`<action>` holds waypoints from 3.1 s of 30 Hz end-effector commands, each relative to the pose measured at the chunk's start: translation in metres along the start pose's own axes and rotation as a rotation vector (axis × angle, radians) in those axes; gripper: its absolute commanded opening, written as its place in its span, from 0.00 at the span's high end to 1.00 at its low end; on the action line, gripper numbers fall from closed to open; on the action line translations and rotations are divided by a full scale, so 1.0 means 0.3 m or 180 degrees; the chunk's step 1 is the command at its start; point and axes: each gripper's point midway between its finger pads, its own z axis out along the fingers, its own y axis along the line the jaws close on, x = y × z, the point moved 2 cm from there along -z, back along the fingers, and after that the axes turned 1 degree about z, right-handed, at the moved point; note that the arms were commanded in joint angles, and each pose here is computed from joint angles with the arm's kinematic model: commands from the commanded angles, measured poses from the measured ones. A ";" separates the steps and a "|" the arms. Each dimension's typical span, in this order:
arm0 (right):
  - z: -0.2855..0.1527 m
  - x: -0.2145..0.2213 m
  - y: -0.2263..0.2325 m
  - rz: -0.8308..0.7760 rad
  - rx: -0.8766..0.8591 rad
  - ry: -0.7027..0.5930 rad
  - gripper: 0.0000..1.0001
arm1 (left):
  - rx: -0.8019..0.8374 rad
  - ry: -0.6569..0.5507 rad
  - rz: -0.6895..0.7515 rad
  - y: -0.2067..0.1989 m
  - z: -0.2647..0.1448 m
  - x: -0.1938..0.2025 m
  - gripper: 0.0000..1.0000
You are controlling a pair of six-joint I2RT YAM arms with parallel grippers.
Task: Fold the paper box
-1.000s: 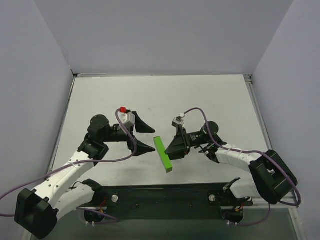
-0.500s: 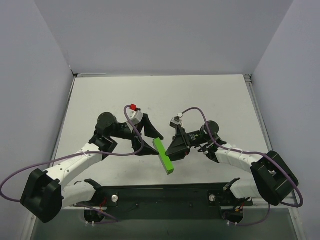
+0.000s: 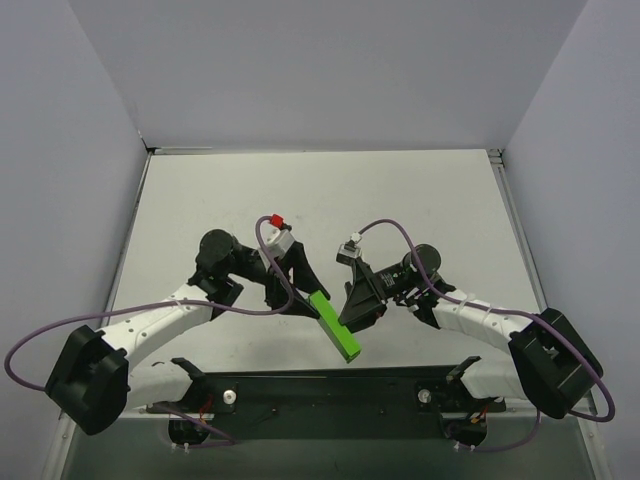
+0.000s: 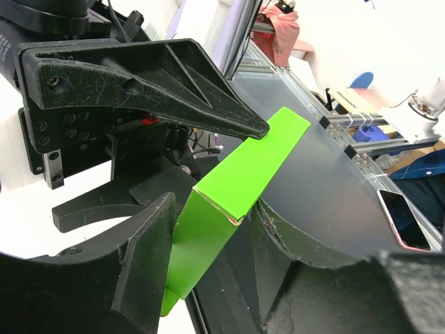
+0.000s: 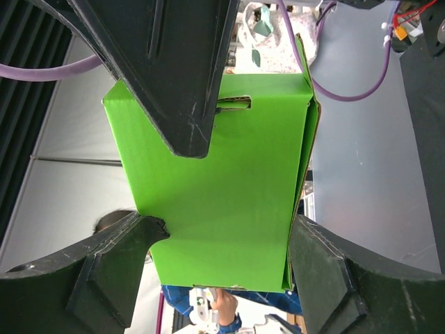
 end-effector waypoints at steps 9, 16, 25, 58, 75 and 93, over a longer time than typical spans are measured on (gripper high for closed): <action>-0.046 -0.053 0.162 -0.1398 -0.0367 -0.0515 0.59 | 0.0381 0.0005 -0.0284 -0.080 0.052 0.022 1.00; -0.100 -0.097 0.134 -0.1358 -0.0220 -0.0813 0.10 | 0.0424 0.0001 -0.0339 -0.087 0.062 0.029 1.00; -0.200 -0.163 -0.011 -0.1522 0.0621 -0.1298 0.00 | 0.0362 -0.0025 -0.0487 -0.058 0.078 0.044 1.00; -0.128 -0.039 -0.317 -0.1406 0.1912 -0.0739 0.67 | -0.0812 0.0547 -0.1339 0.236 0.017 0.212 1.00; -0.630 -0.285 -0.458 -0.0041 0.2637 -0.3153 0.84 | -0.3347 -0.0489 -0.0801 0.456 -0.502 -0.065 0.03; -1.129 -0.394 -0.691 0.0948 0.3244 -0.4049 0.36 | -0.3636 -0.0289 -0.0794 0.416 -0.536 -0.040 0.03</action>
